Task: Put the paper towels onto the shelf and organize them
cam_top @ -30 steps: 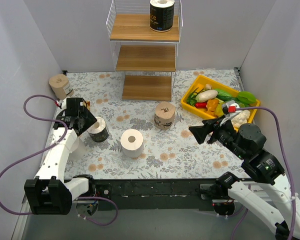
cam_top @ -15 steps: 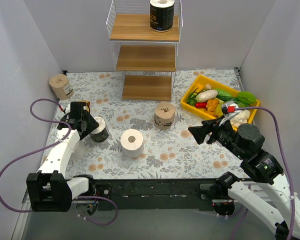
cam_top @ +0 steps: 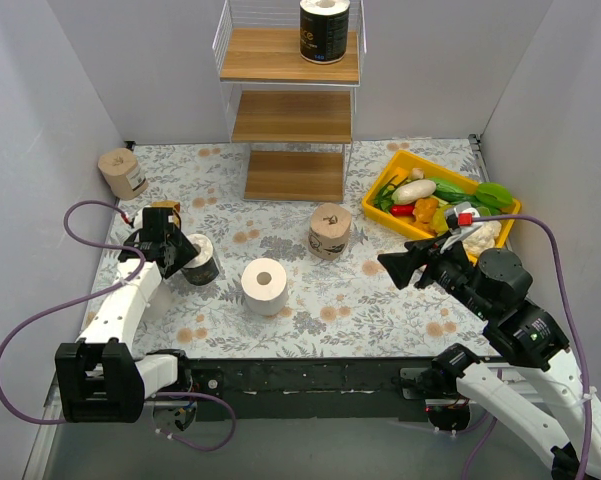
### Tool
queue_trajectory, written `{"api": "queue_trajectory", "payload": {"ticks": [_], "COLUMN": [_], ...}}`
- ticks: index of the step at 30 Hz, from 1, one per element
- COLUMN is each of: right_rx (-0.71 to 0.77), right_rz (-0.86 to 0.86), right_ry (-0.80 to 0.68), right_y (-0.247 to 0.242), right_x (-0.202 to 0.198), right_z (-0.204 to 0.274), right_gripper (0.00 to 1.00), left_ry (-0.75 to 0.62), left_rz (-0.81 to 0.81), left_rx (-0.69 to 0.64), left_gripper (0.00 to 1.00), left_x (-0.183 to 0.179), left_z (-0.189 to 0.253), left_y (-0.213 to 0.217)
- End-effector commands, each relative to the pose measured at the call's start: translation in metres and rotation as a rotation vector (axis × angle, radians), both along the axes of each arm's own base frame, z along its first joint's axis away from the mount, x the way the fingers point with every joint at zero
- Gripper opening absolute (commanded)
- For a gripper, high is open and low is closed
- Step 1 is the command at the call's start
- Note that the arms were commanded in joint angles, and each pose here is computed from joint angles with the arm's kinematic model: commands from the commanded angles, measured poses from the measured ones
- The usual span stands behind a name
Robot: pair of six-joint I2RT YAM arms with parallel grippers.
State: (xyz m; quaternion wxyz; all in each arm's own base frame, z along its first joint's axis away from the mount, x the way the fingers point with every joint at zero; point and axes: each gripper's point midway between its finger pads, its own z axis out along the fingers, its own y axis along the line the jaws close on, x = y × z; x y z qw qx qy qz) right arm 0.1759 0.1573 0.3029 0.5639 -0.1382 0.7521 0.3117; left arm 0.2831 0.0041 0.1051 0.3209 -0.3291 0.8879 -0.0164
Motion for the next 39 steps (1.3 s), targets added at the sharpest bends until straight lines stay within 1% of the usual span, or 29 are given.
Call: {"api": "queue_trajectory", "payload": {"ticks": [1,4,8,12,15,18,22,25,26,29,30,32,33,35,36,38,39], "right_rx": [0.04,0.04,0.038,0.042,0.042,0.044,0.043,0.04,0.043,0.041,0.042,0.043,0.041,0.036,0.033,0.027,0.024], "right_rz": [0.002,-0.001,-0.003,-0.008,-0.005,-0.003,0.006,0.003,0.004,0.0,0.0,0.0,0.001,0.003,0.0,-0.005,-0.007], "right_ry": [-0.039,-0.041,-0.043,-0.05,-0.049,-0.052,-0.051,-0.047,-0.049,-0.046,-0.049,-0.049,-0.046,-0.04,-0.037,-0.034,-0.034], "right_y": [0.002,0.002,0.001,0.0,0.001,0.001,0.002,0.002,0.002,0.001,0.002,0.001,0.002,0.002,0.001,-0.001,-0.002], "right_x": [0.001,0.002,0.002,0.001,0.002,0.001,0.001,0.001,0.001,0.001,0.001,0.001,0.001,0.001,0.001,0.0,0.0], "right_z": [0.013,0.014,0.014,0.016,0.017,0.018,0.019,0.018,0.019,0.019,0.02,0.021,0.021,0.02,0.019,0.02,0.021], "right_gripper": [0.79,0.79,0.79,0.79,0.79,0.79,0.79,0.79,0.79,0.79,0.79,0.79,0.79,0.79,0.79,0.79,0.79], "left_ry": [-0.008,-0.022,-0.061,-0.052,-0.068,-0.113,-0.181,-0.245,-0.275,-0.291,-0.313,-0.338,-0.39,-0.436,-0.495,-0.542,-0.602], "left_rz": [-0.019,-0.037,-0.086,-0.11,-0.121,-0.134,-0.155,-0.193,-0.201,-0.239,-0.247,-0.27,-0.286,-0.303,-0.317,-0.342,-0.353], "left_rx": [-0.018,-0.034,-0.071,-0.082,-0.098,-0.104,-0.122,-0.158,-0.165,-0.198,-0.2,-0.199,-0.2,-0.213,-0.217,-0.238,-0.238], "left_gripper": [0.48,0.45,0.35,0.29,0.25,0.24,0.22,0.21,0.21,0.21,0.21,0.21,0.2,0.2,0.2,0.2,0.19], "left_x": [0.002,0.004,0.01,0.011,0.014,0.019,0.029,0.041,0.048,0.055,0.065,0.072,0.08,0.088,0.097,0.105,0.107], "left_z": [-0.002,0.0,0.007,0.008,0.018,0.038,0.072,0.108,0.126,0.15,0.167,0.188,0.214,0.238,0.266,0.29,0.317], "left_y": [-0.004,-0.008,-0.018,-0.022,-0.026,-0.028,-0.033,-0.044,-0.047,-0.057,-0.06,-0.067,-0.071,-0.078,-0.083,-0.09,-0.092]}}
